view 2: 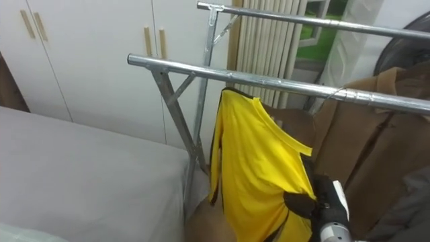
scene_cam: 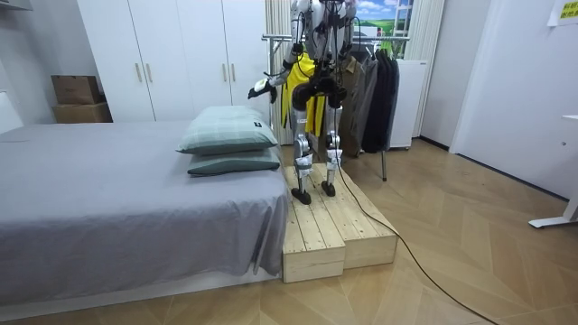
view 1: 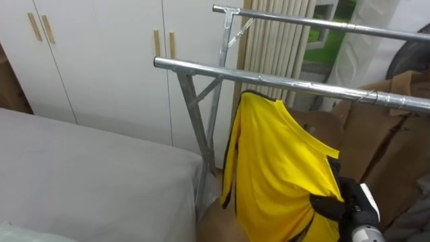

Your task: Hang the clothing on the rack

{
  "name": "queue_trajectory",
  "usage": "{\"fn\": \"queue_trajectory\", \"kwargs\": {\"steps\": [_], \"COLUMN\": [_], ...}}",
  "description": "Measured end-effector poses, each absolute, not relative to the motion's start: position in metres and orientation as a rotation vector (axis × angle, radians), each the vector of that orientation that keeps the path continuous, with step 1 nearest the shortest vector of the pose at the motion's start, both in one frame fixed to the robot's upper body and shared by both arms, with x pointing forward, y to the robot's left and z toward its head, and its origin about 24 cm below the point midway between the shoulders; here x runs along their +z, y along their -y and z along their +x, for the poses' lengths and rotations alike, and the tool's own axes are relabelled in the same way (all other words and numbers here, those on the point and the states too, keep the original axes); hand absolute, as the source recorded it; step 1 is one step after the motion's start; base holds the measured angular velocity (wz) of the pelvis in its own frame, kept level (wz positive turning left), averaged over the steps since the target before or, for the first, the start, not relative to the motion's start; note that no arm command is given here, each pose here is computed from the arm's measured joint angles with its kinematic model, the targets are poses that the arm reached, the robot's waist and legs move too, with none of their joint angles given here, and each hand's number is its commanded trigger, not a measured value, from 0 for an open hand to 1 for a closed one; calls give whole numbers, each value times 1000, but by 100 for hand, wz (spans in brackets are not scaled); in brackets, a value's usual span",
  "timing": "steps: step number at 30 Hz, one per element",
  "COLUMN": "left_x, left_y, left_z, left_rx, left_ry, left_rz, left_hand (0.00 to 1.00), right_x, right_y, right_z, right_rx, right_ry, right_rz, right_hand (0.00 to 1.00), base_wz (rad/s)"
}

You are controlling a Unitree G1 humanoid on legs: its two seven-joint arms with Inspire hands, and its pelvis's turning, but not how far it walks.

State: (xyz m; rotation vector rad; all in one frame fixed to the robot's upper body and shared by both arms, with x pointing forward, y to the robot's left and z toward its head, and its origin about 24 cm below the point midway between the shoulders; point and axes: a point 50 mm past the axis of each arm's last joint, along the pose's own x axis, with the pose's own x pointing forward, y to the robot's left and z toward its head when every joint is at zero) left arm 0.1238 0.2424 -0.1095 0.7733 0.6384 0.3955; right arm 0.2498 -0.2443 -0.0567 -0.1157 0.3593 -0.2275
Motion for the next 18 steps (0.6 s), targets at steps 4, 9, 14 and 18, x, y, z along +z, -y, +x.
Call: {"fn": "queue_trajectory", "kwargs": {"steps": [4, 9, 14, 18], "left_x": [-110, -109, -108, -108], "left_y": [-241, -240, -239, -238], "left_z": [124, 125, 126, 127], "left_rx": [395, 389, 387, 381], "left_ry": [-635, -621, -600, -597], "left_rz": [768, 763, 754, 752], "left_hand": [0, 0, 0, 0], "right_x": [-60, -59, -56, -55], "right_y": [250, 248, 244, 241], "right_z": [242, 238, 241, 242], "right_rx": [-246, -241, -230, -225], "right_ry": [-370, -350, -330, -325], "right_rz": [-120, -112, -93, -92], "right_hand": [0, 0, 0, 0], "base_wz": [4, 0, 0, 2]}}
